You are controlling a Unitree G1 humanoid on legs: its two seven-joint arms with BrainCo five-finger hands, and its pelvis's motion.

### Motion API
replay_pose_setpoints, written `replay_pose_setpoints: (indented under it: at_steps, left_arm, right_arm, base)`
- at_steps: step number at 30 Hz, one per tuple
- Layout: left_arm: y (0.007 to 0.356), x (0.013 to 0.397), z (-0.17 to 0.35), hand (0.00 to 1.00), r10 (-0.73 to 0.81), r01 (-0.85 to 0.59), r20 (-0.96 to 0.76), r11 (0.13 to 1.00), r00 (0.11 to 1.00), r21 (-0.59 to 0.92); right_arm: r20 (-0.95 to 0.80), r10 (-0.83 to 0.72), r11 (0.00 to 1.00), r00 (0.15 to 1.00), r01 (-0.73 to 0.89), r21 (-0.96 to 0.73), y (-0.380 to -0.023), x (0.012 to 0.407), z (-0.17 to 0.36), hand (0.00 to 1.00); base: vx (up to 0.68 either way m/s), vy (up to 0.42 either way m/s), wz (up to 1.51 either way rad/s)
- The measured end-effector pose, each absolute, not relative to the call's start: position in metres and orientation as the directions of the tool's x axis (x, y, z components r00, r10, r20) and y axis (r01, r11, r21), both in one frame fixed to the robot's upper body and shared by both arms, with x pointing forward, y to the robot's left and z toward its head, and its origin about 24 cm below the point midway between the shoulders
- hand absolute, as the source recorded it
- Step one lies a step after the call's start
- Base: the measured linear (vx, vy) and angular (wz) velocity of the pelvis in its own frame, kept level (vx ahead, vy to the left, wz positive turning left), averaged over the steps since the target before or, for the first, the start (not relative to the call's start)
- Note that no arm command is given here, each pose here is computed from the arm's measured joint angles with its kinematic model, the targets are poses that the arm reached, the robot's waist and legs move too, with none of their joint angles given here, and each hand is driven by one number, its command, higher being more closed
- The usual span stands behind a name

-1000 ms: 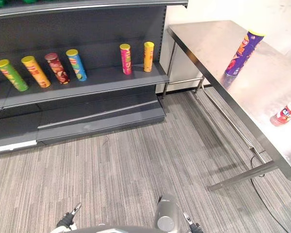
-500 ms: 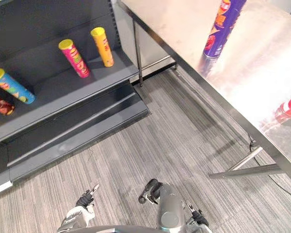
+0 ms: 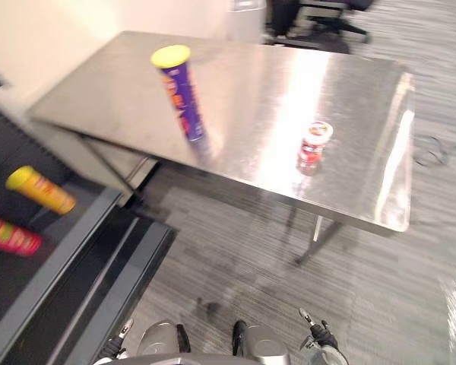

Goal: Put the gum and the chips on the shelf.

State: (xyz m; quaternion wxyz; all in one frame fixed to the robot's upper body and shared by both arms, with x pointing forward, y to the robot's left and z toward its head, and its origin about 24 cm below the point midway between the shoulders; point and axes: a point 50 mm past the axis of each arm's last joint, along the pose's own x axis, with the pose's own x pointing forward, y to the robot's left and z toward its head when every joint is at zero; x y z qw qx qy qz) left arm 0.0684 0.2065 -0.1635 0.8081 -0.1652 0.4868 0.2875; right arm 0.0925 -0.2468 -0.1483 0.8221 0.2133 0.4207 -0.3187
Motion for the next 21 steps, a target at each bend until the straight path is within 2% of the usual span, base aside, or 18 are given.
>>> replay_pose_setpoints:
  at_steps: [6, 9, 11, 12, 13, 21]
  left_arm:
    - [0.209, 0.070, -0.163, 0.00, 0.305, -0.602, -0.877, 0.798, 0.370, 0.023]
    - [0.223, 0.077, -0.158, 0.00, 0.338, -0.598, -0.855, 0.801, 0.393, 0.041]
    - [0.223, 0.083, -0.157, 0.00, 0.340, -0.592, -0.847, 0.805, 0.408, 0.037]
    - [0.220, 0.086, -0.157, 0.00, 0.327, -0.572, -0.847, 0.820, 0.420, 0.033]
    - [0.211, 0.098, -0.158, 0.00, 0.287, -0.461, -0.852, 0.885, 0.437, 0.061]
    - [0.211, 0.098, -0.158, 0.00, 0.287, -0.464, -0.853, 0.884, 0.436, 0.061]
  right_arm:
    - [-0.860, -0.332, 0.719, 0.388, 0.695, 0.036, -0.244, 0.067, -0.154, 0.00]
    - [-0.897, -0.271, 0.702, 0.350, 0.709, 0.064, -0.215, 0.054, -0.163, 0.00]
    - [-0.906, -0.263, 0.693, 0.332, 0.718, 0.062, -0.208, 0.049, -0.165, 0.00]
    - [-0.905, -0.271, 0.684, 0.327, 0.727, 0.058, -0.209, 0.048, -0.165, 0.00]
    - [-0.915, -0.277, 0.636, 0.294, 0.770, 0.054, -0.207, 0.058, -0.168, 0.00]
    - [-0.915, -0.276, 0.636, 0.293, 0.770, 0.055, -0.207, 0.058, -0.168, 0.00]
  base:
    - [0.23, 0.299, -1.15]
    - [0.13, 0.407, -0.60]
    - [0.04, 0.223, -0.59]
    - [0.00, 0.159, -0.45]
    - [-0.01, 0.081, -0.17]
    - [0.00, 0.000, 0.02]
